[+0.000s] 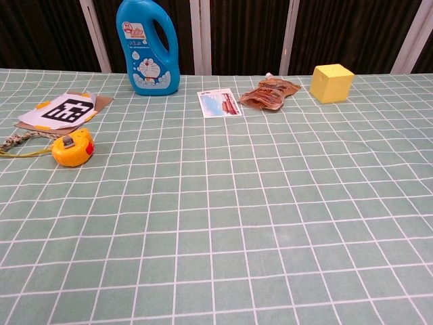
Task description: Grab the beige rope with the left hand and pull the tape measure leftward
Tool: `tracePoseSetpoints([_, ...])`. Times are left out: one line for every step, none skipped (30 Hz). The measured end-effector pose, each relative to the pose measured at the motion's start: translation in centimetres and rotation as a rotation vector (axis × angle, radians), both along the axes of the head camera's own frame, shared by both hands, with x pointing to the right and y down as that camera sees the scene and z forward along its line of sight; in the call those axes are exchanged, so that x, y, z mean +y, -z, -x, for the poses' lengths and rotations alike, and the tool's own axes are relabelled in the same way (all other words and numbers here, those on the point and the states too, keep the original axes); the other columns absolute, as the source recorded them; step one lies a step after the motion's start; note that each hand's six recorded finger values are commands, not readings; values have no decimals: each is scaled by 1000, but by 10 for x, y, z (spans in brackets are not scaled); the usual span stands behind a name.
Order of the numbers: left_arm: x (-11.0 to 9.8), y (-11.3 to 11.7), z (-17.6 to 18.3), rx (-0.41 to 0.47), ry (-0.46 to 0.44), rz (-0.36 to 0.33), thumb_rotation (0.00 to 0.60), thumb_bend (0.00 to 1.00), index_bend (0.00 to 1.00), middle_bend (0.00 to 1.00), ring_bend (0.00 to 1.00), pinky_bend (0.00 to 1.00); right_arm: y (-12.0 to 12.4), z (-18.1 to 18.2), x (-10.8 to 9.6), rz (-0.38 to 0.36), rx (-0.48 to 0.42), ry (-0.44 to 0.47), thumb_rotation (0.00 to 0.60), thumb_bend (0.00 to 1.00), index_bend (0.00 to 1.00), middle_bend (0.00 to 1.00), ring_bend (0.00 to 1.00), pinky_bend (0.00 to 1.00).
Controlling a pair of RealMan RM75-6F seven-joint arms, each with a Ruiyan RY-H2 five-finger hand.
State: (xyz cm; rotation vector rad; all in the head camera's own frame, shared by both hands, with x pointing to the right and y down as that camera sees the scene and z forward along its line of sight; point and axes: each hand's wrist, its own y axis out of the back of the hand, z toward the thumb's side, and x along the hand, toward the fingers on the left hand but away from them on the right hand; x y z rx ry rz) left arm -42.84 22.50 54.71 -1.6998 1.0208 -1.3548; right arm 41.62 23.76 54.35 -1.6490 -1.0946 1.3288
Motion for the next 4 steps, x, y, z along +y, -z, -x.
tracePoseSetpoints([4, -1, 0, -6, -10, -4, 600, 8, 0, 0, 0, 0, 0, 0, 0, 0, 0, 1, 600, 219, 0, 0, 0, 0])
tracePoseSetpoints([8, -4, 0, -15, -19, -7, 600, 8, 0, 0, 0, 0, 0, 0, 0, 1, 0, 1, 600, 219, 0, 0, 0, 0])
tracePoseSetpoints([11, -6, 0, -20, -22, -8, 600, 8, 0, 0, 0, 0, 0, 0, 0, 1, 0, 1, 600, 219, 0, 0, 0, 0])
tracePoseSetpoints([14, -8, 0, -25, -24, -6, 600, 8, 0, 0, 0, 0, 0, 1, 0, 1, 0, 1, 600, 219, 0, 0, 0, 0])
